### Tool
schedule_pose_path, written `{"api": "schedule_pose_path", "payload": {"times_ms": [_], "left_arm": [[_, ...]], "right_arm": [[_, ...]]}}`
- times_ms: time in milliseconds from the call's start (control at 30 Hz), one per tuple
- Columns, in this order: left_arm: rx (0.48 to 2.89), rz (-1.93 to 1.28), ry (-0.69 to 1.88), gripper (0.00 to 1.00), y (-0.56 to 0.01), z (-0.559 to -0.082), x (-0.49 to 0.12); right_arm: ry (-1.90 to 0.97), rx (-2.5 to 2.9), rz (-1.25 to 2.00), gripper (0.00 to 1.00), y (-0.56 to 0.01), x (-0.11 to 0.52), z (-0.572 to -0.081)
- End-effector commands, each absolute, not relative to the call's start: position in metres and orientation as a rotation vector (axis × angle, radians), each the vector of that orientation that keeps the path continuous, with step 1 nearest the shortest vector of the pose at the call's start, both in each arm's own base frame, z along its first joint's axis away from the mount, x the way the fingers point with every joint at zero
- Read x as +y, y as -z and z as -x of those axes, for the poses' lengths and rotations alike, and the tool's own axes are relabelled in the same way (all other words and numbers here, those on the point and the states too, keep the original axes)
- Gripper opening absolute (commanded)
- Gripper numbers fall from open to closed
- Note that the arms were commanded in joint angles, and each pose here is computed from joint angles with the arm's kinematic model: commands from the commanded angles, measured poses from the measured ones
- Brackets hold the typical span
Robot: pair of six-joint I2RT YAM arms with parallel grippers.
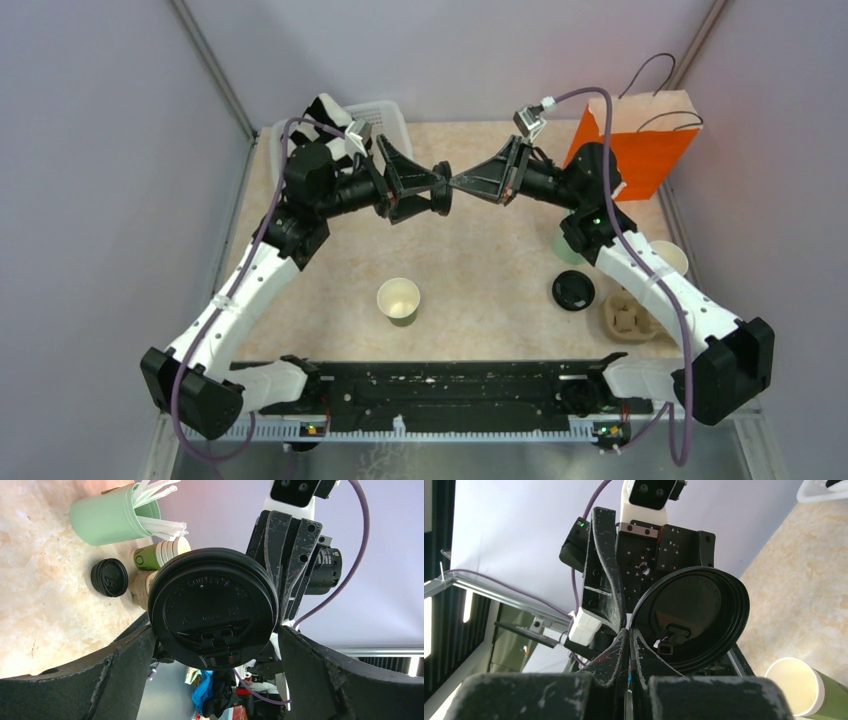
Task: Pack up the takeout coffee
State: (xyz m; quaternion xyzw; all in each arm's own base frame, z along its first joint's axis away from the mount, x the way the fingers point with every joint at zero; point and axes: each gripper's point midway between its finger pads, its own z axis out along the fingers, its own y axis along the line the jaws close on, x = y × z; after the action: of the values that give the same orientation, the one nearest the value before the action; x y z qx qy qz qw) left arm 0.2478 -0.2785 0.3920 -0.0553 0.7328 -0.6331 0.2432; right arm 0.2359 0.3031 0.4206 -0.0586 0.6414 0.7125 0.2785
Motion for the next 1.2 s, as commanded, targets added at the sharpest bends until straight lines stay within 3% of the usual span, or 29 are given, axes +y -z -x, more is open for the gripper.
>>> {"api": "schedule_pose_path", "payload": {"times_ms": [0,567,833,967,1167], "left_arm": [[1.961,0.083,1.728,0.98,-0.408,-0.246,-0.280],[2.025,0.072,1.625,0.82,-0.397,-0.246,-0.275],[2.247,0.084,1.234,0.81,-0.348,-0.231,-0.235],[2.351,0.087,1.049,0.76,-0.319,-0.213,-0.208],[2.611,-0.004,0.641,0.74,-0.258,-0.178,-0.180]], "right_arm": [[-1.891,1.683,0.206,0.00,-0.430,0.306,-0.233],[-1.840,1.725,0.173,0.00,-0.425,0.308,-0.237],[-1.430,1.957,0.055,0.41,-0.373,0.259,-0.262],[-1.272,2.047,0.032,0.46,-0.347,0.237,-0.266],[-1.158,2.161,0.045,0.47,-0.307,0.225,-0.259]]}}
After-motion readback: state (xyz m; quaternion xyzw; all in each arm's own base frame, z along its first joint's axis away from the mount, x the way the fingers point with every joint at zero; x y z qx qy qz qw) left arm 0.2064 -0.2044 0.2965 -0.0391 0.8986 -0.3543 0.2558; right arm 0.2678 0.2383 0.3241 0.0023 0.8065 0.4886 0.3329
